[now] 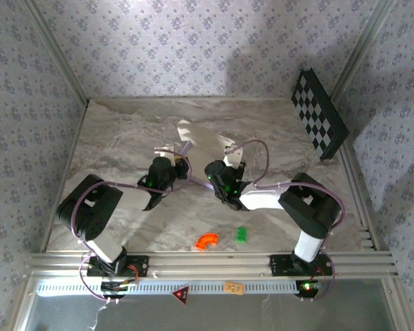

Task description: Fold the paper box

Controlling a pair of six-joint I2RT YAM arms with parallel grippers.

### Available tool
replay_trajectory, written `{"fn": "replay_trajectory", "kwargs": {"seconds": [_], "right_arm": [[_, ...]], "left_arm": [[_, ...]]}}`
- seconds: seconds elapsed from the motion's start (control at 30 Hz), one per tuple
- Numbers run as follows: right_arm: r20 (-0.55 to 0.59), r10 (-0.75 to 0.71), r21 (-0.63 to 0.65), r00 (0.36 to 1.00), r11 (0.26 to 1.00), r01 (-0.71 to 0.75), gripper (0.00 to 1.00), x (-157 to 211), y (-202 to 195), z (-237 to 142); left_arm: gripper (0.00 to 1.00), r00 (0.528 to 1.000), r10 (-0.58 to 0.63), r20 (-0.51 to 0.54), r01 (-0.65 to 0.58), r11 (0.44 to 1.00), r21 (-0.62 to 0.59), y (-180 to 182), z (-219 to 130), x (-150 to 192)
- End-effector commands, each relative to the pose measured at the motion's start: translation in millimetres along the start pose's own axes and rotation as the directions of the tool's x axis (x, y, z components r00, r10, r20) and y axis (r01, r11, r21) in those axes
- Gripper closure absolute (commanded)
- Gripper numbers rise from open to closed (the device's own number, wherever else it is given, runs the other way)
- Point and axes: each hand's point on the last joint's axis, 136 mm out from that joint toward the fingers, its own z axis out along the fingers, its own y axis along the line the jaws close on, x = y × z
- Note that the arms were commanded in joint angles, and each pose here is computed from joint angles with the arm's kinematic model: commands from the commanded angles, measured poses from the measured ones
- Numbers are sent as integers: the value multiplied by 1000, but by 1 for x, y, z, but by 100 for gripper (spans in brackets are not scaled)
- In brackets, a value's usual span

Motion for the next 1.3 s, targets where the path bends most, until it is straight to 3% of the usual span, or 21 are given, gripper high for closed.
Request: {"fn": "replay_trajectory", "kwargs": {"seconds": [0.0,0.13,0.37,0.57,0.67,0.8,1.13,1.27], "right_arm": [[-47,-75,-7,996,997,75,100,29,-8,-5],[-32,-106,-73,994,992,103,100,30,-1,-6],[73,-246,-235,967,938,256,100,7,19,-10],[-27,-309,-391,951,879,275,100,0,20,-3],[-76,-374,-514,924,809,285,100,3,25,-6],[-54,-424,-586,904,747,316,100,-10,22,-1],[106,-462,-775,880,516,364,100,-24,25,-16],[110,-449,-790,887,502,352,100,-31,19,-10]], "left_arm": [[76,1000,-10,17,9,999,39,-9,-7,-4],[74,999,11,33,-12,1000,19,-4,-17,-7],[61,989,141,40,-141,990,-11,-2,-38,-46],[43,977,213,26,-213,977,-28,18,-50,-71],[37,972,234,4,-234,972,-4,29,-47,-77],[33,949,316,-19,-313,946,86,28,-38,-75],[31,954,297,-41,-286,942,176,32,-14,-94],[31,953,299,-42,-282,932,228,31,-2,-106]]}}
